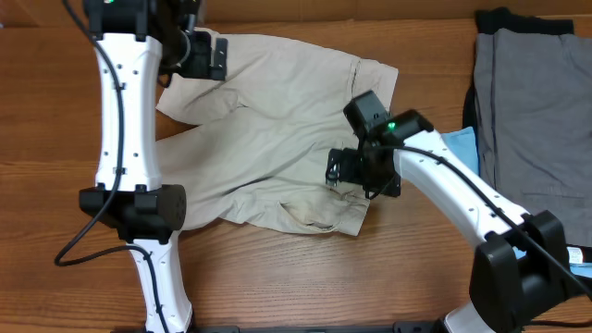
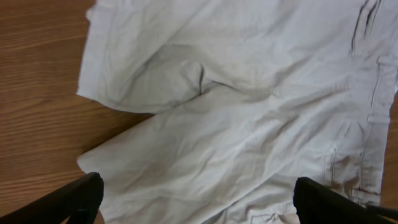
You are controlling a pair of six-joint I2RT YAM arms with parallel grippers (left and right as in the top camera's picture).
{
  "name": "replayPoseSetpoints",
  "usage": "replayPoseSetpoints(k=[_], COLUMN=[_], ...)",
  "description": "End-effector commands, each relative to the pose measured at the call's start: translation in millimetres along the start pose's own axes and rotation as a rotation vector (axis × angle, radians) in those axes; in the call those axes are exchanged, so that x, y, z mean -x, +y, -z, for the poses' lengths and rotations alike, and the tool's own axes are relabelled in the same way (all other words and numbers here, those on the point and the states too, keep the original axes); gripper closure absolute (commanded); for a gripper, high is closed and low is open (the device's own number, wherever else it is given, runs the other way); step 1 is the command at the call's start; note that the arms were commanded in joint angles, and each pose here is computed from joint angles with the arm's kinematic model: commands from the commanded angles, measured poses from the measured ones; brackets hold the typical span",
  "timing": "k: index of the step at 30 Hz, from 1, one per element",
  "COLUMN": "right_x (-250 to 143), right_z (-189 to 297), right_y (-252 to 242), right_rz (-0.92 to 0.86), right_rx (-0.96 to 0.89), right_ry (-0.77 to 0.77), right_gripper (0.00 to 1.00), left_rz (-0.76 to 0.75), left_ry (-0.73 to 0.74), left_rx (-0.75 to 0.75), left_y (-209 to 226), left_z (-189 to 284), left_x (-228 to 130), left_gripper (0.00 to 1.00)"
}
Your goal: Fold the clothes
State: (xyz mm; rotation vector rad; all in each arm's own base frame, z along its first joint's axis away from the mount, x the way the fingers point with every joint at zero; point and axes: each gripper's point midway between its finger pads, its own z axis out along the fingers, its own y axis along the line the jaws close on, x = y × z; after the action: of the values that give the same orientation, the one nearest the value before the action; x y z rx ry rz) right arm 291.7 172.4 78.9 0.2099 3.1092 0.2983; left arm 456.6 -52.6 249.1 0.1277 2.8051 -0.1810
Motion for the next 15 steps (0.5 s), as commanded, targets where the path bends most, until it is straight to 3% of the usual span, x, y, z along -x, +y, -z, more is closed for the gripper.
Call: replayPoseSetpoints(k=[1,6,11,13,14,15], right_x=[-15.9,-31.5,-49.2,-54.9,-55.3,-55.4], right_z=[-14.4,-23.4,-33.8,-40.5,-41.9,-43.7], right_y=[-2.5,-16.8,-12.2,-8.6,-8.1,-7.8], right_rz=[0.028,0.0,-0.009,-0.008,-0.008,-0.007], right_rx=[0.046,0.009,0.069,0.107,0.114,0.119], right_ry=[0.046,0.103,0.17,0.189,0.189,0.187], right_gripper=[0.0,0.0,0.15,0.36,0.4,0.55], left_rz=[-0.03,-0.03,-0.028,-0.027,-0.027,-0.027], left_ry=[-0.067,-0.06,-0.038,-0.032,-0.032,-0.032], left_rx=[0.029,0.029,0.03,0.037,0.037,0.037], left_y=[-2.3,-2.4,-1.4,-0.1,0.1,0.0], left_z=[34.0,33.0,27.5,26.3,26.3,26.3], left_x=[-2.5,-3.9,-7.1,-7.9,-7.8,-7.8], left_gripper=[0.0,0.0,0.0,0.0,0.0,0.0])
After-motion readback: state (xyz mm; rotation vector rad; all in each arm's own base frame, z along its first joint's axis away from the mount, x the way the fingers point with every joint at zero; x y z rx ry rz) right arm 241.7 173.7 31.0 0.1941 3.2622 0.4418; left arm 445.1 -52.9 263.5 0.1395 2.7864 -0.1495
